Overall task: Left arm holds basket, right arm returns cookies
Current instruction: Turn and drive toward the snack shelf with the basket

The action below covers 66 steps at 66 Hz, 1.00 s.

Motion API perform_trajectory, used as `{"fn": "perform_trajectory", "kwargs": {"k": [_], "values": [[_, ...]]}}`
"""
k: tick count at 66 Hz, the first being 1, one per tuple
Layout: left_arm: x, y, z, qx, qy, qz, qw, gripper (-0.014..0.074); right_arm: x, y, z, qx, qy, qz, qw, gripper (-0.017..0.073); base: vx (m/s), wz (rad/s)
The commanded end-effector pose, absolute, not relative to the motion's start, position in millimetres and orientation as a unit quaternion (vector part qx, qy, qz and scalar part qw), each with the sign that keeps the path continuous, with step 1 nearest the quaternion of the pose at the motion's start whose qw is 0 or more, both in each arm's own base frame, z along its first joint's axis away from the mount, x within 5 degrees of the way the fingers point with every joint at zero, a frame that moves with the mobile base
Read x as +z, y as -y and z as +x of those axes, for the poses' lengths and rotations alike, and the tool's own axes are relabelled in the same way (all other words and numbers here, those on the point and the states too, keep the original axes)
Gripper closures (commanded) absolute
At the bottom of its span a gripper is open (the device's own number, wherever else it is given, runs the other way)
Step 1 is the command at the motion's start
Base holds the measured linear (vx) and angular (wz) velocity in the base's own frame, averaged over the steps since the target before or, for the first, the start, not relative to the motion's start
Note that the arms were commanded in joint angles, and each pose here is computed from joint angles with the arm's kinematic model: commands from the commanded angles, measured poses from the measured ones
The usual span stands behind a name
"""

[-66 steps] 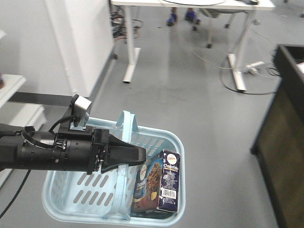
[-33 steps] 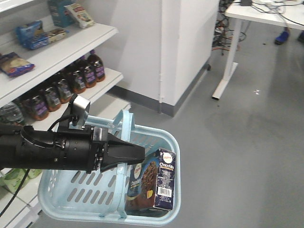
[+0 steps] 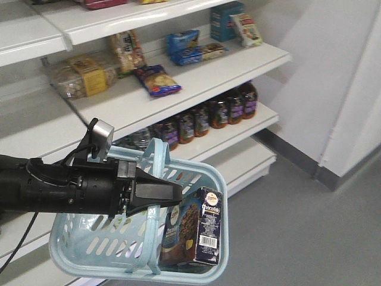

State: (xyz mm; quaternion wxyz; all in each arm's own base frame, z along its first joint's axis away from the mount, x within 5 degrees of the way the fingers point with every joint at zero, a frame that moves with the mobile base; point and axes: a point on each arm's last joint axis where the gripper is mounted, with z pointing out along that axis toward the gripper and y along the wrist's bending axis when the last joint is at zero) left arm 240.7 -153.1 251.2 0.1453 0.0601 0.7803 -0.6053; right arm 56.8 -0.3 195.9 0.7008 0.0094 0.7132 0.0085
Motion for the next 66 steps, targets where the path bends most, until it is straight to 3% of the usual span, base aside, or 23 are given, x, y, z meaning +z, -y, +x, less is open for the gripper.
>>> {"fn": "perform_trajectory", "kwargs": {"k": [1,35,66], "values": [[284.1,155.7,239.5,-0.663,-0.724,0.066,0.176,0.0596,197.7,0.2,56.5,0.005,-0.689,0.006,0.725,0.0570,0.21,0.83],[284.2,155.7,239.5,-0.664,-0.724,0.067,0.175,0.0596,197.7,0.2,56.5,0.005,-0.689,0.006,0.725,0.0570,0.19,0.75],[284.2,155.7,239.5,-0.664,-0.724,0.067,0.175,0.0596,197.6,0.2,56.5,0.005,-0.689,0.006,0.724,0.0570,0.12,0.43]]}}
